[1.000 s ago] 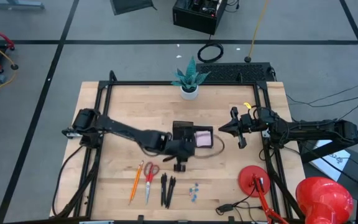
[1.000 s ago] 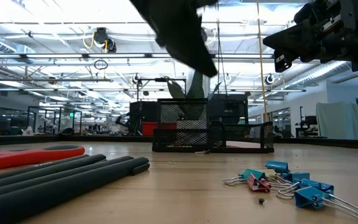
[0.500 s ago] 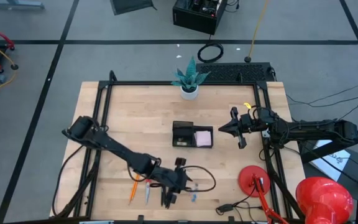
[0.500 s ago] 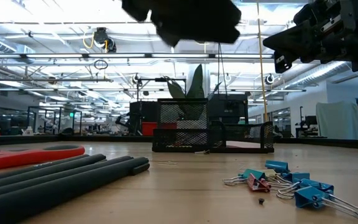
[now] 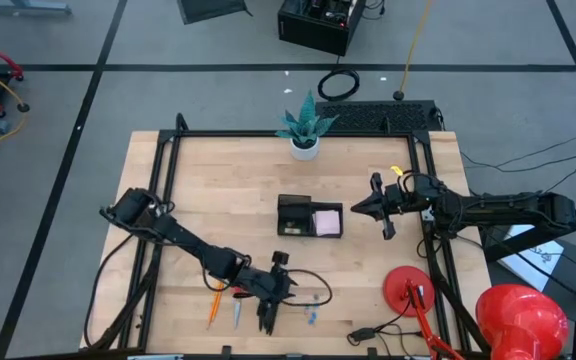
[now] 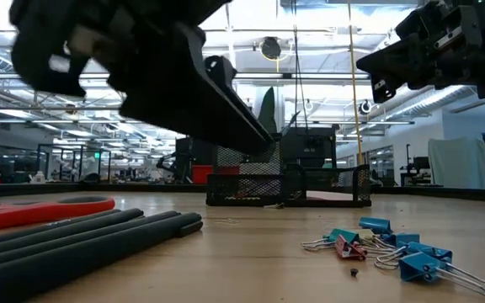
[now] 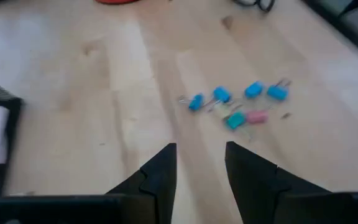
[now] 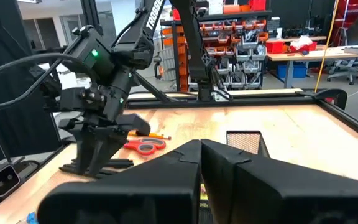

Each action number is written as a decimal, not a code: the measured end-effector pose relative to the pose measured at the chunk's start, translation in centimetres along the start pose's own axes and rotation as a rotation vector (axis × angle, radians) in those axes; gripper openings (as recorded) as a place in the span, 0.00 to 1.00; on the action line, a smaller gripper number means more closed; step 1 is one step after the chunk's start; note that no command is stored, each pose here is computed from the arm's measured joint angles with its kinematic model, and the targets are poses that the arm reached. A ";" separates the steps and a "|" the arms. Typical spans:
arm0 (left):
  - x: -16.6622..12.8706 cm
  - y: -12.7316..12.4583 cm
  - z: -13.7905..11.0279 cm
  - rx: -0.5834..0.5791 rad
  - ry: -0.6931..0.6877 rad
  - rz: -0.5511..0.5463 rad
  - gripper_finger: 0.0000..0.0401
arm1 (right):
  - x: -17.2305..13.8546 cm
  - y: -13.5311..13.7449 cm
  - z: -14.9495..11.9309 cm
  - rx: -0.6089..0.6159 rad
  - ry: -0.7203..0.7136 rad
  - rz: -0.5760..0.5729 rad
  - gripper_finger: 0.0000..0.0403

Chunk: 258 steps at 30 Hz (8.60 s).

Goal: Pick and place office supplies into organizer
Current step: Put the blue binder clip into the black desk organizer

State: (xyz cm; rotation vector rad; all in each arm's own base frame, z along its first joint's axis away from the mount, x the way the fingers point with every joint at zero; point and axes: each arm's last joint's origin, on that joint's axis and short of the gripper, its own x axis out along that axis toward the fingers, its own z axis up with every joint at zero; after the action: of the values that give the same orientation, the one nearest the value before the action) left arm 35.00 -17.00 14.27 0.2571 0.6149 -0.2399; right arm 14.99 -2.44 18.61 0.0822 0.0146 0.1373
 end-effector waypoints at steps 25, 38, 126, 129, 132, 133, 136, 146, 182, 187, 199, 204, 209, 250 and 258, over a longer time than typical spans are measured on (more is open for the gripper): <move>-8.5 0.5 -3.8 -0.106 -0.217 0.216 0.01 | 0.2 1.0 -0.7 -0.069 0.062 0.137 0.00; -8.1 0.4 -4.0 -0.072 -0.214 0.213 0.04 | 1.6 7.1 -2.9 -0.073 0.260 0.391 0.10; -8.0 1.2 -3.5 -0.088 -0.254 0.236 0.09 | 16.9 11.6 -10.4 -0.277 0.601 0.477 0.15; -8.0 1.4 -3.5 -0.091 -0.251 0.241 0.09 | 16.9 11.7 -8.4 -0.265 0.536 0.460 0.18; -7.9 1.5 -3.6 -0.097 -0.247 0.242 0.09 | 16.5 12.0 -6.0 -0.285 0.485 0.410 0.19; -7.9 1.4 -3.6 -0.098 -0.247 0.242 0.09 | 16.3 12.0 -5.2 -0.296 0.474 0.384 0.18; -7.9 1.4 -3.6 -0.105 -0.246 0.239 0.09 | 15.8 12.0 -2.6 -0.324 0.398 0.278 0.15; -7.9 1.4 -3.7 -0.112 -0.239 0.238 0.09 | 15.3 11.0 0.5 -0.291 0.284 -0.043 0.17; -7.9 1.4 -3.9 -0.102 -0.219 0.239 0.09 | 18.1 0.6 -5.5 -0.150 0.426 -0.220 0.15; -7.9 1.4 -3.9 -0.102 -0.219 0.239 0.09 | 18.5 0.2 -6.7 -0.153 0.457 -0.229 0.15; -7.8 1.4 -4.0 -0.102 -0.207 0.238 0.09 | 18.8 0.3 -7.0 -0.176 0.473 -0.219 0.18; -7.8 1.4 -4.0 -0.101 -0.206 0.238 0.09 | 18.8 0.3 -7.0 -0.161 0.473 -0.221 0.26; -7.8 1.4 -4.0 -0.103 -0.206 0.238 0.09 | 18.7 0.3 -7.0 -0.154 0.474 -0.222 0.32; -7.0 0.6 -4.0 -0.215 -0.227 0.032 0.09 | 11.1 11.6 -1.8 -0.327 0.557 0.247 0.01; -2.4 -0.9 -2.8 -0.156 -0.118 -0.032 0.09 | 11.6 10.0 -0.9 -0.280 0.494 0.293 0.00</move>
State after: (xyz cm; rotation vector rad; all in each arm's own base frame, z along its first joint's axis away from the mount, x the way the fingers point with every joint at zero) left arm 31.35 -16.65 13.37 0.0820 0.5184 -0.2350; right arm 25.09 9.13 18.49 -0.2324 0.4764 0.4484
